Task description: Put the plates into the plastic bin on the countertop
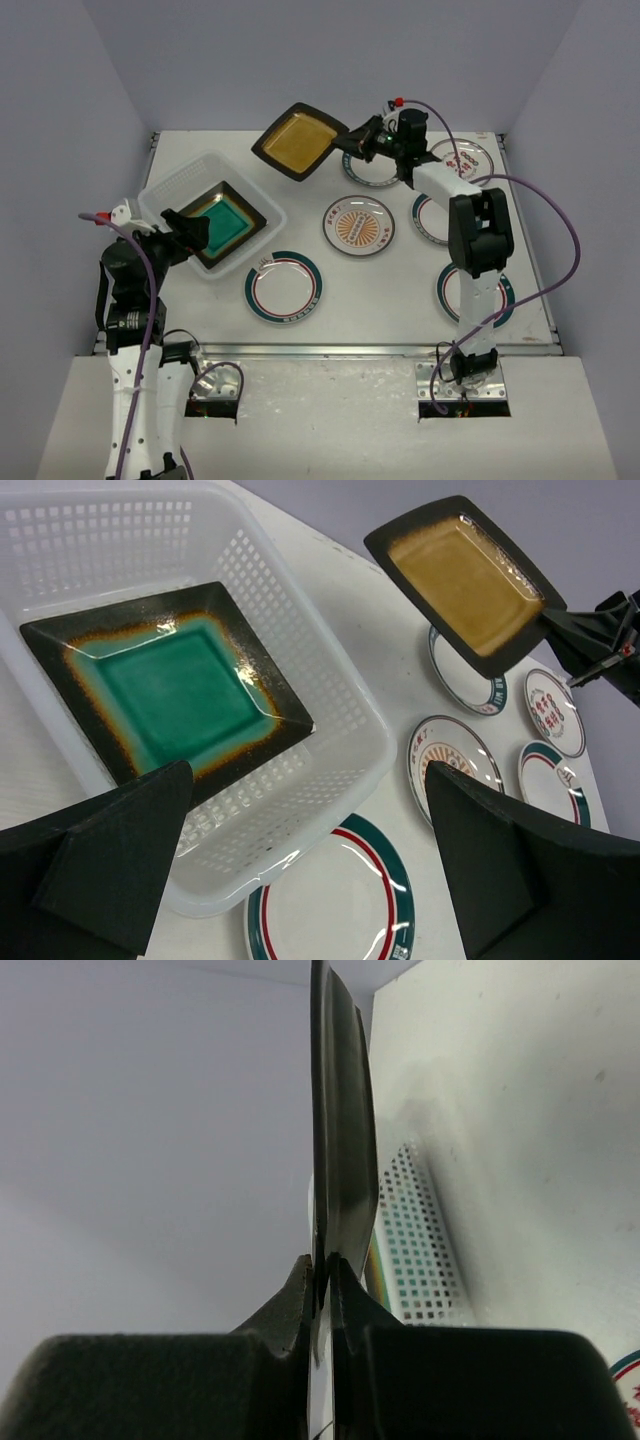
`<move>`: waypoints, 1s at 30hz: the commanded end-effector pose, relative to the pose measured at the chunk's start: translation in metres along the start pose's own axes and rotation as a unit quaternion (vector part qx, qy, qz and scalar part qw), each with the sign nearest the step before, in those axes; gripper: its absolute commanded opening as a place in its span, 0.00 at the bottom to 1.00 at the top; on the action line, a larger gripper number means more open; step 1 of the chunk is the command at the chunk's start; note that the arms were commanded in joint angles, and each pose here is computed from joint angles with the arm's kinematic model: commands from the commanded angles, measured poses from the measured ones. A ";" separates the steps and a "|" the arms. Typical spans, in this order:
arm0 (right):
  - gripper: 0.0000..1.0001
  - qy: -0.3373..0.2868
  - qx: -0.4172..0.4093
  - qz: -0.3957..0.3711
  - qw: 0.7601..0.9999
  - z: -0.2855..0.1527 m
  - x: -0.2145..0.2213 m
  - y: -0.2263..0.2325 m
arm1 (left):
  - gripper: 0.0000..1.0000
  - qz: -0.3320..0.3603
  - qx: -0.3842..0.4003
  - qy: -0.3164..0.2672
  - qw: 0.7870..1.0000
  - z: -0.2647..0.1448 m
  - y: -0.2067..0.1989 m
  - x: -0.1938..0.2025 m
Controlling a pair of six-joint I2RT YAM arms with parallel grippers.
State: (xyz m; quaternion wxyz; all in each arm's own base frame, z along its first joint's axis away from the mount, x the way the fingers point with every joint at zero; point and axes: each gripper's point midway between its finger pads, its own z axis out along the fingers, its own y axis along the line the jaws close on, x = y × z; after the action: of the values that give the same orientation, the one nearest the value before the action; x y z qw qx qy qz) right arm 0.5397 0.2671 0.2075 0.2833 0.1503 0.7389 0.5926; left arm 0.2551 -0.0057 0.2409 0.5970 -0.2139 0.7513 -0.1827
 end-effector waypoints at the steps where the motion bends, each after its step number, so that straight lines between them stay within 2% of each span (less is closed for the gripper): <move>1: 0.00 0.036 -0.107 -0.077 0.991 -0.010 0.040 0.105 | 1.00 -0.005 -0.044 -0.060 0.997 -0.014 0.005 -0.031; 8: 0.00 0.058 -0.080 -0.068 0.993 0.015 0.105 0.095 | 1.00 -0.034 -0.137 -0.119 0.983 -0.036 0.032 -0.053; 13: 0.00 0.054 -0.080 -0.063 0.993 0.028 0.145 0.094 | 1.00 -0.036 -0.138 -0.131 0.981 -0.040 0.032 -0.057; 20: 0.00 -0.012 -0.020 -0.055 0.998 0.059 0.184 0.085 | 1.00 -0.038 -0.140 -0.139 0.980 -0.044 0.032 -0.059; 25: 0.00 -0.049 0.018 -0.052 0.997 0.074 0.191 0.083 | 1.00 -0.043 -0.150 -0.149 0.976 -0.049 0.035 -0.062; 30: 0.00 -0.086 0.068 -0.007 0.994 0.088 0.196 0.057 | 1.00 -0.044 -0.152 -0.150 0.976 -0.049 0.035 -0.061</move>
State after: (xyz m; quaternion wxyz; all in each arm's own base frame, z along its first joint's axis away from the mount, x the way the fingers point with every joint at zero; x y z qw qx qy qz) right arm 0.3905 0.4499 0.1235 0.2609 0.1512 0.8331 0.4637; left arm 0.2186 0.0538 0.2635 0.6345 -0.3535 0.6847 -0.0600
